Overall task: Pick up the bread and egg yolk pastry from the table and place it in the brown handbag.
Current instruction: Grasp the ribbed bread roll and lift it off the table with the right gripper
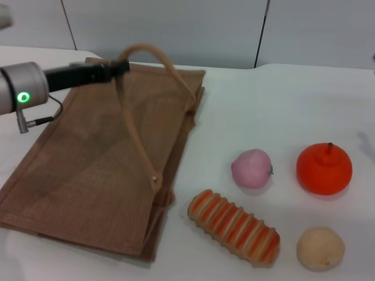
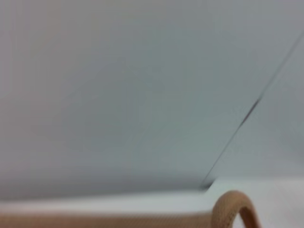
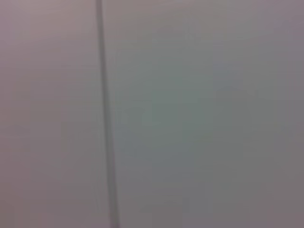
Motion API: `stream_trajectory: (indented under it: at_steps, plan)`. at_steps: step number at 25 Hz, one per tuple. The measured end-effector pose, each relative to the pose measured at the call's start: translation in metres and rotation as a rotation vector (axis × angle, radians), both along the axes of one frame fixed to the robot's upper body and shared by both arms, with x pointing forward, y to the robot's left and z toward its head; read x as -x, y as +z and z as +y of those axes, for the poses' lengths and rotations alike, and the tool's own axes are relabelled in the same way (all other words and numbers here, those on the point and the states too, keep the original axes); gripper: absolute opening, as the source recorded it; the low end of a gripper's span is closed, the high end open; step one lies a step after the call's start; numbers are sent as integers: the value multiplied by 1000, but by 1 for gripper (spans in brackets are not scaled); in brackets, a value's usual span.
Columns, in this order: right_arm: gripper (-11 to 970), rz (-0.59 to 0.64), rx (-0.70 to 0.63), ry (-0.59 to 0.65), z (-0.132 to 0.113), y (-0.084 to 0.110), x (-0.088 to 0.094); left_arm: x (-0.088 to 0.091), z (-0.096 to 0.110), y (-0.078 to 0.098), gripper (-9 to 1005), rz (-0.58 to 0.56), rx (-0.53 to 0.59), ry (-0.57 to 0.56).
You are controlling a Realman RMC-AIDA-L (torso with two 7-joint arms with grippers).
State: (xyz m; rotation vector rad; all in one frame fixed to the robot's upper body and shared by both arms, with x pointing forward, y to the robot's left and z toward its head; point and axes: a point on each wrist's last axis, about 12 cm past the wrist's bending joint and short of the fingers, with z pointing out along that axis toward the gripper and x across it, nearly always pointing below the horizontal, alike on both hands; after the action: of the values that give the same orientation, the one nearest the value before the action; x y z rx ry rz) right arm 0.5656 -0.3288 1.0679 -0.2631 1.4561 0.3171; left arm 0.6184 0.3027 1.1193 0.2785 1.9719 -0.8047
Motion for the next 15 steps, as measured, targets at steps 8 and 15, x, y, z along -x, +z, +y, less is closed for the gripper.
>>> stream_trajectory:
  at_steps: [8,15]
  plan:
    - [857,102,96,401,23,17,-3,36,9,0,122,-334,227,-13]
    - [856,246,193,710,48,27,-1,52,16,-5,125,-427,326,53]
